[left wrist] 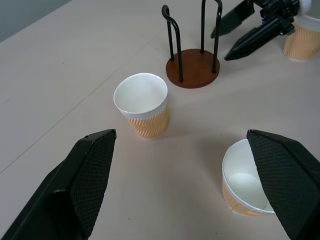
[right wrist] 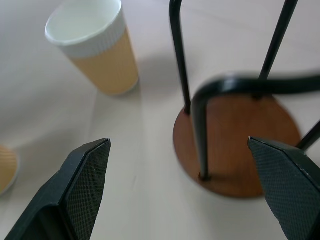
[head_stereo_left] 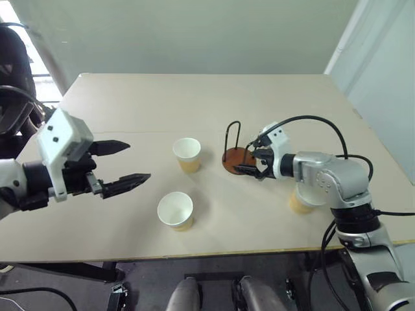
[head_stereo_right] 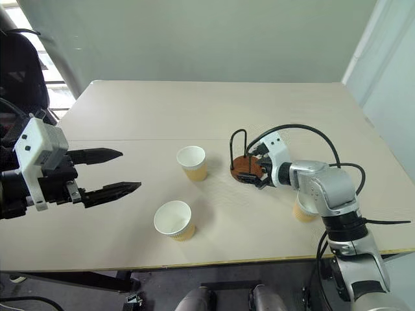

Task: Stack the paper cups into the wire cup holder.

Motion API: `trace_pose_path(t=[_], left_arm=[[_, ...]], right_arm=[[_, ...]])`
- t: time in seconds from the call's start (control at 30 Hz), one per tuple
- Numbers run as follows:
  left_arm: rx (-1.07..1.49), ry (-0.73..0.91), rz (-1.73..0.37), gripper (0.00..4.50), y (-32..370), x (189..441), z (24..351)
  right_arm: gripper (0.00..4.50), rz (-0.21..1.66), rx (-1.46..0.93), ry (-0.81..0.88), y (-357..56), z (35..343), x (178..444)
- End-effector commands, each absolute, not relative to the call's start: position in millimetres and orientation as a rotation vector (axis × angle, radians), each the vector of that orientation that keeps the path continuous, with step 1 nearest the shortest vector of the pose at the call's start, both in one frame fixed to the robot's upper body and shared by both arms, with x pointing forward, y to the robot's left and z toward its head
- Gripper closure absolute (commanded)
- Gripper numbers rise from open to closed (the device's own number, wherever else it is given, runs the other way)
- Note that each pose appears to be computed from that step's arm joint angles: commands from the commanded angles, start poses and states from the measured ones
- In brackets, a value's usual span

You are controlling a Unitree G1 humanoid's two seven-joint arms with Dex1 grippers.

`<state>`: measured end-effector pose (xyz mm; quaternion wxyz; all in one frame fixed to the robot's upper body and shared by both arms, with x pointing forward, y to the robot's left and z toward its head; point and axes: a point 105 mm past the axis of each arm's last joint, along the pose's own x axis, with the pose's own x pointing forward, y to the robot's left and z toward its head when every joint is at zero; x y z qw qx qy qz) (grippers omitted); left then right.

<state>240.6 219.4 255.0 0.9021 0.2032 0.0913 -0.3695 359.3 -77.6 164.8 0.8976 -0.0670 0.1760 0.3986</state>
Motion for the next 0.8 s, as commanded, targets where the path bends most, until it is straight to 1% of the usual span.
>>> trace_pose_path(t=[0.03,0.1,0.2,0.27,0.33,0.37,0.5,0.57,0.7,0.8], left_arm=[[0.443,0.146,-0.754,0.02,217,235,265],[0.440,0.142,-0.746,0.02,219,234,267],[0.440,0.143,-0.731,0.00,222,233,268],[0.438,0.144,-0.727,0.00,222,232,268],[0.436,0.145,-0.727,0.00,221,231,267],[0.436,0.146,-0.726,0.00,221,230,266],[0.436,0.146,-0.721,0.00,221,230,266],[0.434,0.142,-0.724,0.00,221,229,267],[0.433,0.137,-0.744,0.00,220,226,270],[0.437,0.158,-0.762,0.00,222,223,270]], right_arm=[[0.00,0.831,-0.162,0.286,-67,180,363],[0.00,0.839,-0.155,0.283,-62,180,363],[0.61,0.837,-0.156,0.282,-59,177,365],[1.26,0.834,-0.158,0.285,-59,175,366],[2.02,0.834,-0.161,0.290,-60,173,366],[2.31,0.834,-0.164,0.292,-60,172,367],[3.80,0.849,-0.178,0.307,-61,168,366],[4.48,0.903,-0.192,0.326,-63,164,359],[4.48,1.085,-0.225,0.334,-70,168,334],[4.48,1.316,-0.262,0.307,-68,178,300]])
